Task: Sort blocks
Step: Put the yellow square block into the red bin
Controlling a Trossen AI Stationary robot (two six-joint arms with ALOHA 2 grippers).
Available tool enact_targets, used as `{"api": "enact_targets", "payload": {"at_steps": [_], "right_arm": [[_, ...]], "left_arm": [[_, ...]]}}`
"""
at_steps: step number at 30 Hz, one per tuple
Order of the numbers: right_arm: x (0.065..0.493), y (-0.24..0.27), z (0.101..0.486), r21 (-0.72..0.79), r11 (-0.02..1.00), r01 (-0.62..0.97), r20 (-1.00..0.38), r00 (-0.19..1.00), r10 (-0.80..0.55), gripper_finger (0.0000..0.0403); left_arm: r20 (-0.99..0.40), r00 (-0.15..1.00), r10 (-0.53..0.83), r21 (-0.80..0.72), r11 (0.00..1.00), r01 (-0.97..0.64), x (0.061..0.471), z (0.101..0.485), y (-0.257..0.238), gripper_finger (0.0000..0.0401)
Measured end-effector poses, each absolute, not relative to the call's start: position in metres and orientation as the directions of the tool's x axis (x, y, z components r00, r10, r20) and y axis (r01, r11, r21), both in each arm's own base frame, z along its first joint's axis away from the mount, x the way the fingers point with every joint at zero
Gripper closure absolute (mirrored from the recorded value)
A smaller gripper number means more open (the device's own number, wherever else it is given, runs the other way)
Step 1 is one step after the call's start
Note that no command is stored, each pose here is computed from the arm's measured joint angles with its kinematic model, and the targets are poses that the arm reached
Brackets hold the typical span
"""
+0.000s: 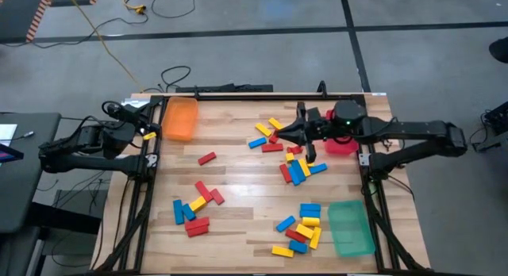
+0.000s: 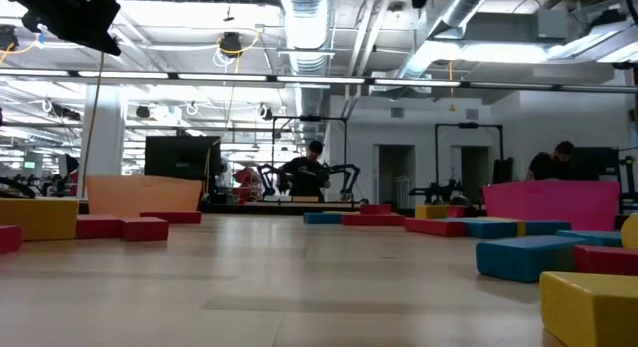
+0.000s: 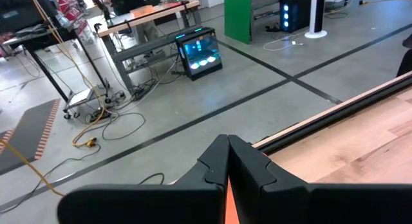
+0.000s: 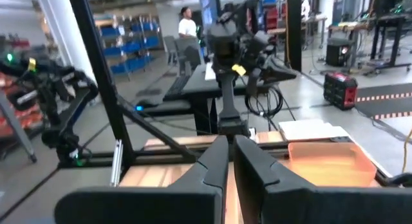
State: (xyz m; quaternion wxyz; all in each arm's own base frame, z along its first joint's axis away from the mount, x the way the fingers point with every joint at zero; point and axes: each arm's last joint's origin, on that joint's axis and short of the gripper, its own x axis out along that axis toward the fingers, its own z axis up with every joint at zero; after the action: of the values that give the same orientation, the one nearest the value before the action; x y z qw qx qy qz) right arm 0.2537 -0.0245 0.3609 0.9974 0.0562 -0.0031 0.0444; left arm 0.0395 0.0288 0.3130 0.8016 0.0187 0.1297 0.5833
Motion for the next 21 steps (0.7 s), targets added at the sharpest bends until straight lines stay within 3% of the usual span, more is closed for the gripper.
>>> {"api": "enact_targets", "payload": {"at_steps": [13,21], "right_arm": [[0.291,-0.027,0.357,0.078,0.993,-0.085,-0.140,0.986,0.095,0.0358],[0.293,-0.027,0.347,0.075,0.994,-0.082,-0.219,0.971,0.097,0.0358]], "left_arm": [[-0.186,0.286,0.940,0.182,0.319,-0.930,0.040,0.313,0.029,0.0397],[-0.186,0.286,0.940,0.181,0.319,-0.930,0.040,0.313,0.029,0.0397]]}}
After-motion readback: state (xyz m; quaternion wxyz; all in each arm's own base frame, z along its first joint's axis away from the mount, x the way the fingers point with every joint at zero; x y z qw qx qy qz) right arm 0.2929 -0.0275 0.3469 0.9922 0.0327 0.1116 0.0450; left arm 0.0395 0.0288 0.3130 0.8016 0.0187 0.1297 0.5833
